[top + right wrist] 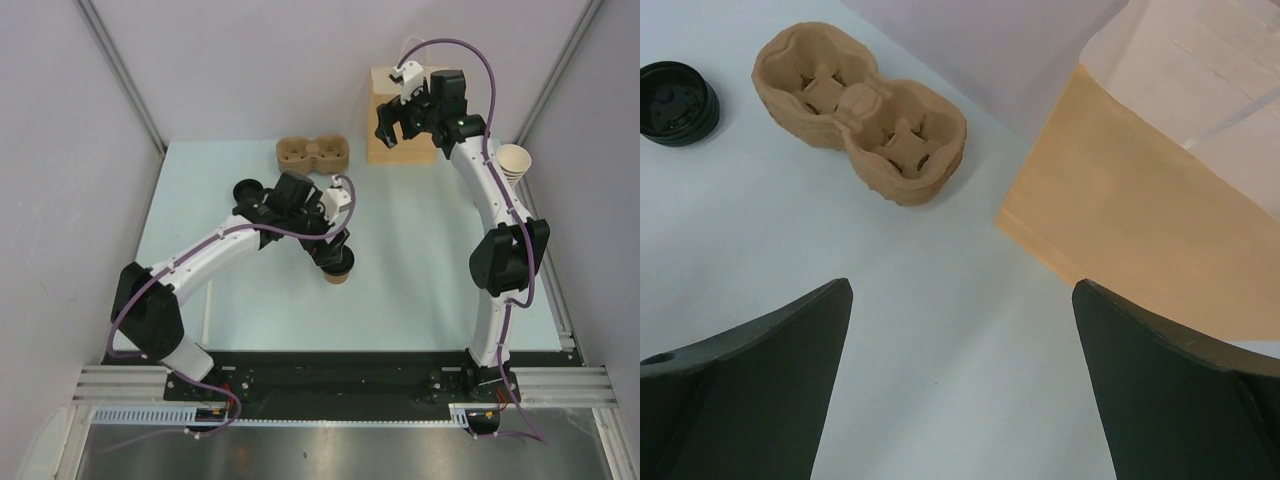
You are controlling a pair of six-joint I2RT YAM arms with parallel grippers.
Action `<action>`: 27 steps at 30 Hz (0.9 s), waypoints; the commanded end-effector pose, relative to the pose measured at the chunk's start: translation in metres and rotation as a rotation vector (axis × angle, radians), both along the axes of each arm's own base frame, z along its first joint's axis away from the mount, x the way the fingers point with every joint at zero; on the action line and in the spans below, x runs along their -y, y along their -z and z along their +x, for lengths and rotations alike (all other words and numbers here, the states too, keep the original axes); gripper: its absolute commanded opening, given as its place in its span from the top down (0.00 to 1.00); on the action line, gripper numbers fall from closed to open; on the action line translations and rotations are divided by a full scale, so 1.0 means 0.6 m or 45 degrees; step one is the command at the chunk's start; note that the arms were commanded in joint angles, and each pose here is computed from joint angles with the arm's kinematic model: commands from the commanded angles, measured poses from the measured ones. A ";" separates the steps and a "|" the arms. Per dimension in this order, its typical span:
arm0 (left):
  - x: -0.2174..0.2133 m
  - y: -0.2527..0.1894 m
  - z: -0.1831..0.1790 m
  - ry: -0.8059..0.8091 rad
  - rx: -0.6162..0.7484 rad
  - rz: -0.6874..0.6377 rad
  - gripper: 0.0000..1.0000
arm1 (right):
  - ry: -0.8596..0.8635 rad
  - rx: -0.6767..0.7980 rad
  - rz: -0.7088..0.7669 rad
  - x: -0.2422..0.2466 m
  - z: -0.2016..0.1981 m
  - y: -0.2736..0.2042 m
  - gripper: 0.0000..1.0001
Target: Pack the takeout coffee
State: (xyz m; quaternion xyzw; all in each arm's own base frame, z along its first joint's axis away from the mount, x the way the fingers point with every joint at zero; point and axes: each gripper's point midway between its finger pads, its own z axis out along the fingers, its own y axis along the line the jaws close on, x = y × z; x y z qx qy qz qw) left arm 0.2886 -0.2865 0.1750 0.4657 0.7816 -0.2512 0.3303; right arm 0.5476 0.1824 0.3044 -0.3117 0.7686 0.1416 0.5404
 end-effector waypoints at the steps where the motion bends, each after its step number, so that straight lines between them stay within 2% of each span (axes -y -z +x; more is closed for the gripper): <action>1: 0.003 0.011 0.010 0.000 0.029 0.110 0.00 | -0.016 0.075 0.033 0.002 -0.028 -0.063 0.02; 15: 0.022 0.042 0.015 0.018 0.027 0.220 0.01 | -0.024 0.048 0.036 0.006 -0.031 -0.055 0.02; 27: 0.029 0.061 0.016 0.038 -0.004 0.236 0.01 | -0.016 0.046 0.035 0.011 -0.030 -0.056 0.02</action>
